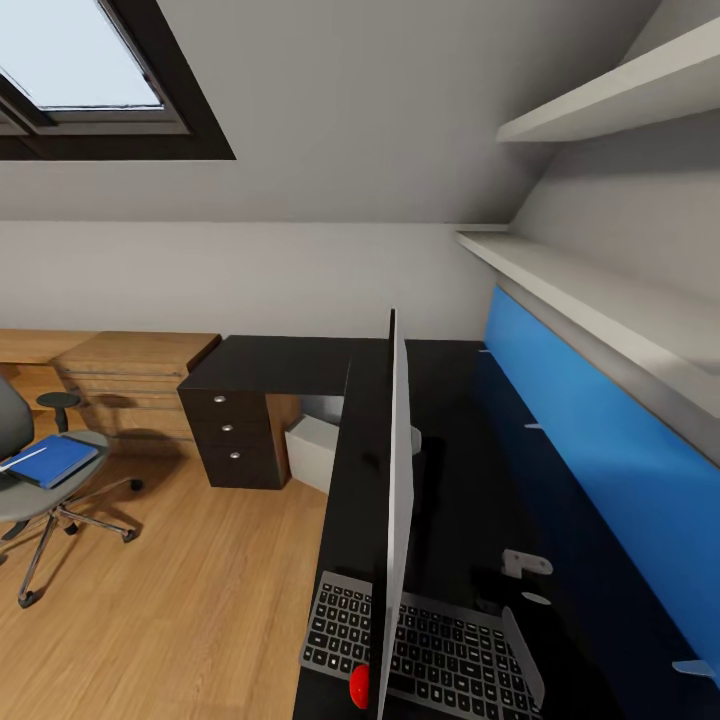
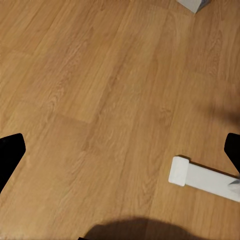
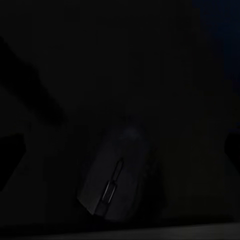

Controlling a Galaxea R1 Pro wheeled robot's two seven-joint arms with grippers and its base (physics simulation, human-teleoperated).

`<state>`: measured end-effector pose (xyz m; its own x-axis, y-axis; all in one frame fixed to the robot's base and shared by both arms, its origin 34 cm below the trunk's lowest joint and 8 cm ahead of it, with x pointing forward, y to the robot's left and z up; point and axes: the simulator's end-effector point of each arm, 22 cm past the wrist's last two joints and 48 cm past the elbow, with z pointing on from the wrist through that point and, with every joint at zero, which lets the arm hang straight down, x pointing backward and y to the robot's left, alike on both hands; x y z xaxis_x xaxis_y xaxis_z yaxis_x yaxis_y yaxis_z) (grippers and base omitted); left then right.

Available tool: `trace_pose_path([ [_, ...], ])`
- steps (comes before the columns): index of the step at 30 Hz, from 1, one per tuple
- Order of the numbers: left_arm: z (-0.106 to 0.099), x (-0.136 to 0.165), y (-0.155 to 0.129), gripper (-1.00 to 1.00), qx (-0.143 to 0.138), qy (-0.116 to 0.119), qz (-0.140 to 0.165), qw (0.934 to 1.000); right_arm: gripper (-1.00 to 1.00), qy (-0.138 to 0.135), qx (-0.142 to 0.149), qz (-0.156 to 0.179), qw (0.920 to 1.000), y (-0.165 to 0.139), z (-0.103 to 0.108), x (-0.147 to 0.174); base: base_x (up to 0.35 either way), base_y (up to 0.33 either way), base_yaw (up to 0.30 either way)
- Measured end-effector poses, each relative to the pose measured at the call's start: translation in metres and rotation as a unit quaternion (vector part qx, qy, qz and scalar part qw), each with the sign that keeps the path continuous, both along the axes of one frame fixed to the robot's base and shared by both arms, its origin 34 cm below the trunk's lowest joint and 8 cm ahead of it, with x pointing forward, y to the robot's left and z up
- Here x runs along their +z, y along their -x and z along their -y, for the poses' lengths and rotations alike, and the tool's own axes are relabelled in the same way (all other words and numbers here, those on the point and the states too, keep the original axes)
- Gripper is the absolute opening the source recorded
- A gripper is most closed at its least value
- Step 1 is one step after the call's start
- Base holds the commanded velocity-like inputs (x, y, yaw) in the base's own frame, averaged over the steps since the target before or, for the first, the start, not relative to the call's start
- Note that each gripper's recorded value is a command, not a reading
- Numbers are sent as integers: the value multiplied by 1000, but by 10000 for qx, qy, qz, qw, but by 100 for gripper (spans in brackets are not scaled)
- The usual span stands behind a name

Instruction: In the bedroom, organize the workspace by keeping the computer under the desk, ensuring the monitor is on the desk, placing the keyboard on the desk next to the monitor, placing the mouse on the desk next to the keyboard, moving the folder from the swivel chair onto the desk next to the mouse, stacking the notebook on top of the folder with the pen on top of the notebook, and positioning the swivel chair next to the desk.

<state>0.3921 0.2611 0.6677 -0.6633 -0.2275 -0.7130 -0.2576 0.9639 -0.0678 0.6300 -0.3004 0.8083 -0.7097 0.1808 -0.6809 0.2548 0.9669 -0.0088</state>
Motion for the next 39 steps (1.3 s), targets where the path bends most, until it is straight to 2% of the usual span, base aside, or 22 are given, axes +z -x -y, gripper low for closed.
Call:
trace_pose_path([
  [26,1,0,0,100,-1,6,0,10000,100,-6,2,-22,10000,1,-1,-1,0,0,0],
  [39,0,-11,-5,100,-1,2,2,10000,100,-3,2,-29,10000,-4,0,-12,0,0,0],
])
